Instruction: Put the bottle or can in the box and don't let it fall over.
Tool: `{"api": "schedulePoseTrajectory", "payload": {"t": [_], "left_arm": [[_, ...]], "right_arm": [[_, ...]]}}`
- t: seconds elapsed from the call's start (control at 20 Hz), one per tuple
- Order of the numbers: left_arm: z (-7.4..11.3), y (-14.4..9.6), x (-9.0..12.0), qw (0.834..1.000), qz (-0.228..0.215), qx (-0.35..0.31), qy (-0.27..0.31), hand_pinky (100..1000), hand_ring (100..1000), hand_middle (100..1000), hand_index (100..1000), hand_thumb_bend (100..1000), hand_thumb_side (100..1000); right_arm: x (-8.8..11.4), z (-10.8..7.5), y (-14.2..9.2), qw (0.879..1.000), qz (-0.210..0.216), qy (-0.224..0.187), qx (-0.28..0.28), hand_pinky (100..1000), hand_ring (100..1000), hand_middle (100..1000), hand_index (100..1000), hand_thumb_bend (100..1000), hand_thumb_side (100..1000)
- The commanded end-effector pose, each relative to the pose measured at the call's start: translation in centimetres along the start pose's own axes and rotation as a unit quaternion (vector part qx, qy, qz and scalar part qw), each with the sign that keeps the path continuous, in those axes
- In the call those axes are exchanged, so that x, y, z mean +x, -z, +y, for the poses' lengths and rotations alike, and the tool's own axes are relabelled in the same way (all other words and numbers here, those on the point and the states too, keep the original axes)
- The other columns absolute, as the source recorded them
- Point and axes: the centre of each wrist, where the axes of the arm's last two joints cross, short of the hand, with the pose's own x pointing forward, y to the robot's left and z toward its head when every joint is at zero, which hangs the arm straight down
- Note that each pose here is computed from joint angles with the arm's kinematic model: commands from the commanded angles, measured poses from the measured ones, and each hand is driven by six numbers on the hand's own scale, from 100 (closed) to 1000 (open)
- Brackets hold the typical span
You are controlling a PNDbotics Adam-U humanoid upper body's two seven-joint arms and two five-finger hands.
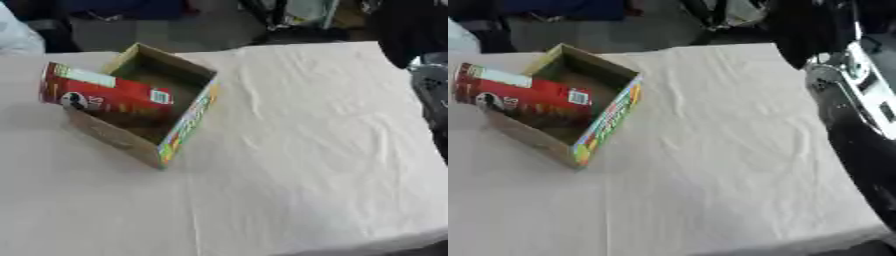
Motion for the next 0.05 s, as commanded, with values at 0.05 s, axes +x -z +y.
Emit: {"api": "schedulePoseTrajectory", "payload": {"t": [0.05], "left_arm": [[0.87, 0.33, -0.06, 1.0, -0.007, -0.02, 0.022, 807, 1000, 880, 750, 206, 845]], "right_arm": [[0.36, -0.14, -0.74, 1.0, -0.002, -0.026, 0.004, 953, 994, 1000, 1000, 100, 638]]}}
